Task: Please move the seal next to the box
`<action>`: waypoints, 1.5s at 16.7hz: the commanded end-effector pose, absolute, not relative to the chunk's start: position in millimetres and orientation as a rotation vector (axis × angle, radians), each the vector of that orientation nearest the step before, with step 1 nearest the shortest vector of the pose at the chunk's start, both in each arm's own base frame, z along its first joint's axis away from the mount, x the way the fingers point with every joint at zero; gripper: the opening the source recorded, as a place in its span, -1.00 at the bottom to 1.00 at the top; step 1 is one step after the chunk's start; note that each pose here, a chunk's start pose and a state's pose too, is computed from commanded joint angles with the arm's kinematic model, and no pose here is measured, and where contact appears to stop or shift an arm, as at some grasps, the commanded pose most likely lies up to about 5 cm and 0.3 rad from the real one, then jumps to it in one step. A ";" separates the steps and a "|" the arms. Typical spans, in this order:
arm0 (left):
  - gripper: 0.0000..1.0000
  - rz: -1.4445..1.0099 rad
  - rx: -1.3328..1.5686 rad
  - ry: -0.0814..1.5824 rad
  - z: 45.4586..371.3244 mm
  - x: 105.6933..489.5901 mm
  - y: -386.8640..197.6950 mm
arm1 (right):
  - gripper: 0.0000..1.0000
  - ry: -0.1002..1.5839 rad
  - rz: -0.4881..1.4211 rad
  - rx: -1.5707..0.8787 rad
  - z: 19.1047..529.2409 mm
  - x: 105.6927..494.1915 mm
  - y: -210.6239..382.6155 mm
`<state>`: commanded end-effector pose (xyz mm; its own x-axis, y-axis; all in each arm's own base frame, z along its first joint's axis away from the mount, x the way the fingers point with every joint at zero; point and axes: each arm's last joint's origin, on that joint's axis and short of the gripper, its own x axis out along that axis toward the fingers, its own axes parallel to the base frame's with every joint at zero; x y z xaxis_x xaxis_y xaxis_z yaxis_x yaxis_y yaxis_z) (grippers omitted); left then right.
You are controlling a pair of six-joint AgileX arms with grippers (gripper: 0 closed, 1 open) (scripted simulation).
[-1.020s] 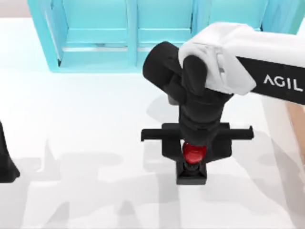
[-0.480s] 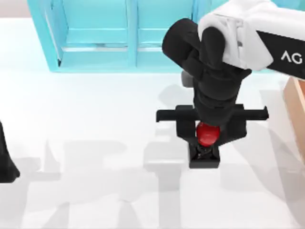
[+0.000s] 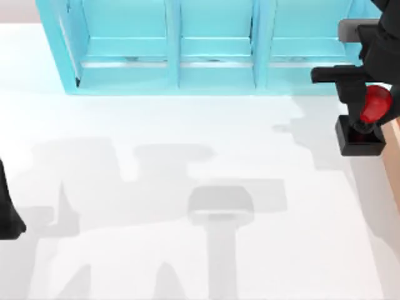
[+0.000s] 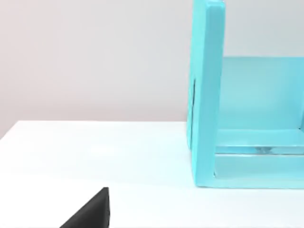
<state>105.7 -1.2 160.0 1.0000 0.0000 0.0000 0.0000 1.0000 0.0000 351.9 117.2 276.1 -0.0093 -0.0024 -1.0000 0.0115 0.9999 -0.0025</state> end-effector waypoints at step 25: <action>1.00 0.000 0.000 0.000 160.0 105.7 -1.2 | -0.55 1.574 -0.008 0.008 227.6 355.9 84.7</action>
<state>105.7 -1.2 160.0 1.0000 0.0000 0.0000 0.0000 1.0000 0.0000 355.9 84.7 227.6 -0.0033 0.0005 -1.0000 0.0100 0.9999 0.0004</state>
